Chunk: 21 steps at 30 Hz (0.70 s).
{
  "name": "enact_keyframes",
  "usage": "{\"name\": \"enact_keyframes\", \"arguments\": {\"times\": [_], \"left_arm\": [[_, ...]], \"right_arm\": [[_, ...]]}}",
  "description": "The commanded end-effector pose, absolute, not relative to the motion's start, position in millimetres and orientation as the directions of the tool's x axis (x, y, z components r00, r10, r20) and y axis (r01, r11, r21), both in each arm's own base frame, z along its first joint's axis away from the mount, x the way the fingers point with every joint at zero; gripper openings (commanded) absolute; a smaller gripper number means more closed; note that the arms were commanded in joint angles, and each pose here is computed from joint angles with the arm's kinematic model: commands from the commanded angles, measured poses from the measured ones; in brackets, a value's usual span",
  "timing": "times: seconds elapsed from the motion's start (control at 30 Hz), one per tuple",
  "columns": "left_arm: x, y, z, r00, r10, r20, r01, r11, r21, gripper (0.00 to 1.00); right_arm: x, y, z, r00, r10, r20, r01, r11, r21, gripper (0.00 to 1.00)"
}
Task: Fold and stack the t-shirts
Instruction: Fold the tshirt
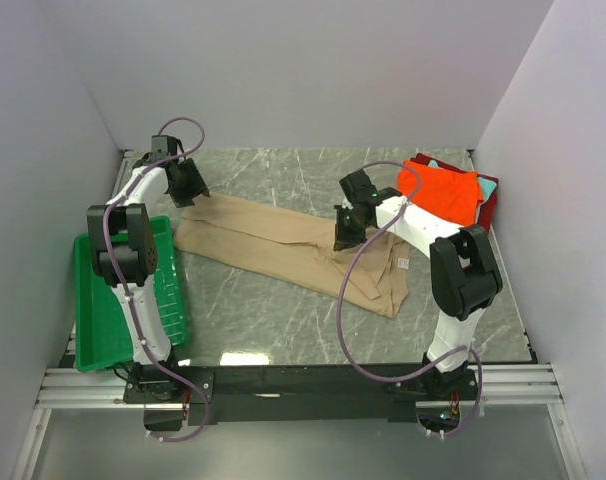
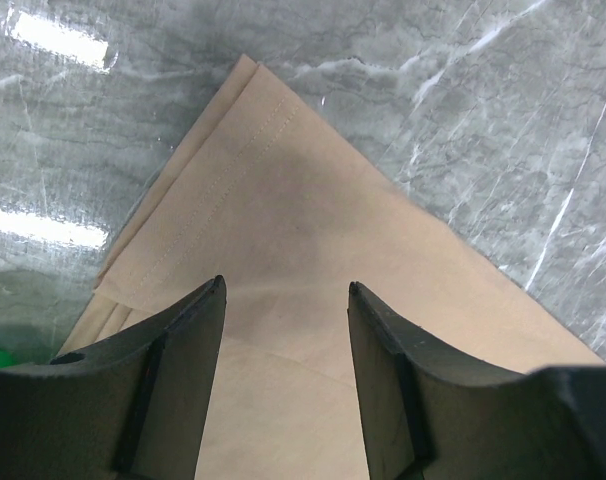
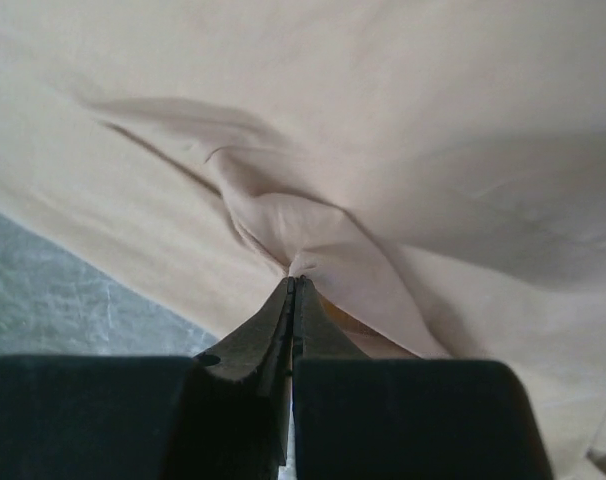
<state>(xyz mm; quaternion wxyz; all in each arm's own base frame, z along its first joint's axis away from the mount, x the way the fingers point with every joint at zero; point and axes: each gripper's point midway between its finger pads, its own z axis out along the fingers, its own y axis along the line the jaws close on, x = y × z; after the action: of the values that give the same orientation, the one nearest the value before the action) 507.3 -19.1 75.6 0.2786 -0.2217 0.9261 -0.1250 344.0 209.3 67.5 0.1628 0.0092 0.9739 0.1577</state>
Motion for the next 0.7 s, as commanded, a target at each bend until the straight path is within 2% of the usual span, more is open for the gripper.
{"name": "enact_keyframes", "arguments": {"times": [0.0, 0.57, 0.63, 0.67], "left_arm": [[509, -19, 102, -0.722, -0.469, -0.510, -0.308, 0.877, -0.369, 0.58], [498, -17, 102, -0.728, -0.460, -0.508, -0.311, 0.882, -0.353, 0.58], [496, -18, 101, -0.732, -0.458, -0.505, -0.312, 0.884, -0.349, 0.58], [496, -17, 101, -0.731, -0.459, -0.505, -0.312, 0.883, -0.351, 0.58]], "right_arm": [[329, 217, 77, -0.949, 0.062, -0.309, -0.039, 0.950, 0.310, 0.00], [293, 248, 74, -0.953, -0.068, -0.296, -0.144, 0.960, 0.240, 0.00], [290, 249, 74, -0.952, -0.079, -0.296, -0.149, 0.964, 0.221, 0.03], [287, 252, 74, -0.950, -0.092, -0.297, -0.161, 0.963, 0.216, 0.09]]}}
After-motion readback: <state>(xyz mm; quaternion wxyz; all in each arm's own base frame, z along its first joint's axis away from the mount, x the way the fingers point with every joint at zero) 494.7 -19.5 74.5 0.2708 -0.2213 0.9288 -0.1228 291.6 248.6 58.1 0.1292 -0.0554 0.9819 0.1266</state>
